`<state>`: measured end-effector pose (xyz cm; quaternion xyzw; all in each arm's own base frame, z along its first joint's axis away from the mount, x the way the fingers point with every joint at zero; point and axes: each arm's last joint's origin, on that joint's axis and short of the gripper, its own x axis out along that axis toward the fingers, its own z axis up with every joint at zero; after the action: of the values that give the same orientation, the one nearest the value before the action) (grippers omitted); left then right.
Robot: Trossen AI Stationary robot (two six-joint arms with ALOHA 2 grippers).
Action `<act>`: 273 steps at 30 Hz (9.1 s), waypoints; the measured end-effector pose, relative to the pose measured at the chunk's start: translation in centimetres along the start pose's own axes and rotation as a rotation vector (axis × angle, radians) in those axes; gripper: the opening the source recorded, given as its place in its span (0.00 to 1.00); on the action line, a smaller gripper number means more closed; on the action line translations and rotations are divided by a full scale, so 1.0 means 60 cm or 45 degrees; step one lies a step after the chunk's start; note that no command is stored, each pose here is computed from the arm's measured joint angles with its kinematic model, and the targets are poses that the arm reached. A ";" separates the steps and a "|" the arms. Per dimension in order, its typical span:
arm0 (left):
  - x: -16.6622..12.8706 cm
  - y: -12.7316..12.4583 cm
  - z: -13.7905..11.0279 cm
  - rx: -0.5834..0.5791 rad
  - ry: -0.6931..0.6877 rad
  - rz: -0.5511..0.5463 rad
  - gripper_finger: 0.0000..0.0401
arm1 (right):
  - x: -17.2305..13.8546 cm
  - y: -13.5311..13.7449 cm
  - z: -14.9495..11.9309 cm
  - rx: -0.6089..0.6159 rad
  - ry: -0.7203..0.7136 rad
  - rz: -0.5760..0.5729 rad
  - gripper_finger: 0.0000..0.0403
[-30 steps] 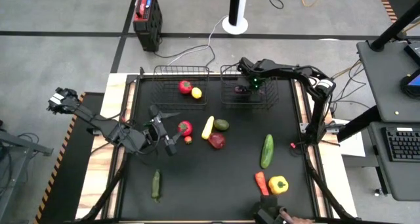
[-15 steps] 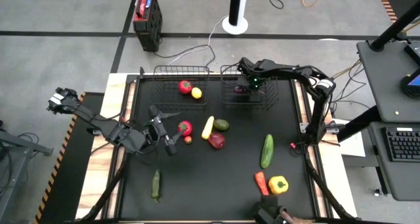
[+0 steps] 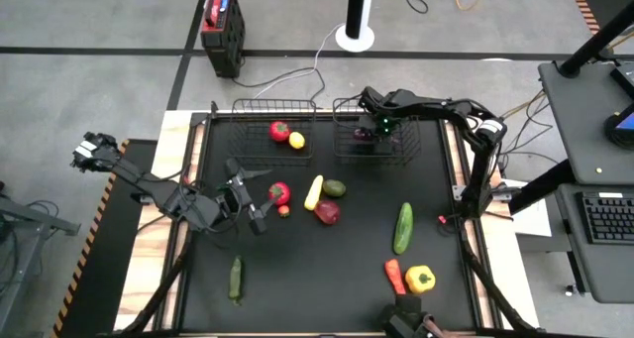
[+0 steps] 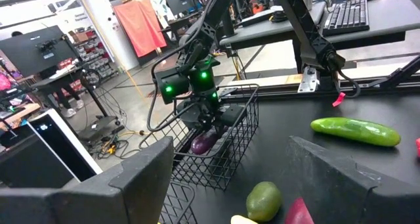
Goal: Sort produce into baskets
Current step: Put the eggplant into the right wire basket, then put the apple into the left wire basket
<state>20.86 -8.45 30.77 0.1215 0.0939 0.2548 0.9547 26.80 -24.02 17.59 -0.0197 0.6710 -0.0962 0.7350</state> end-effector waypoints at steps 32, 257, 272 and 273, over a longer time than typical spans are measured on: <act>0.000 0.000 -0.001 0.009 0.005 -0.001 0.69 | -0.040 -0.013 0.010 0.013 0.014 -0.086 0.44; 0.316 0.379 -0.254 0.241 1.500 -0.454 0.73 | -0.311 0.345 -0.016 0.210 -1.210 0.028 0.40; 0.310 0.374 -0.274 0.323 1.539 -0.446 0.73 | -0.311 0.345 -0.015 0.205 -1.210 0.026 0.40; 0.309 0.372 -0.277 0.329 1.546 -0.444 0.73 | -0.311 0.345 -0.016 0.205 -1.210 0.026 0.40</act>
<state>22.28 22.83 18.99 0.0528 0.6658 0.1058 0.7367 26.74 -0.52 32.55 0.0021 0.2513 -0.1209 0.9603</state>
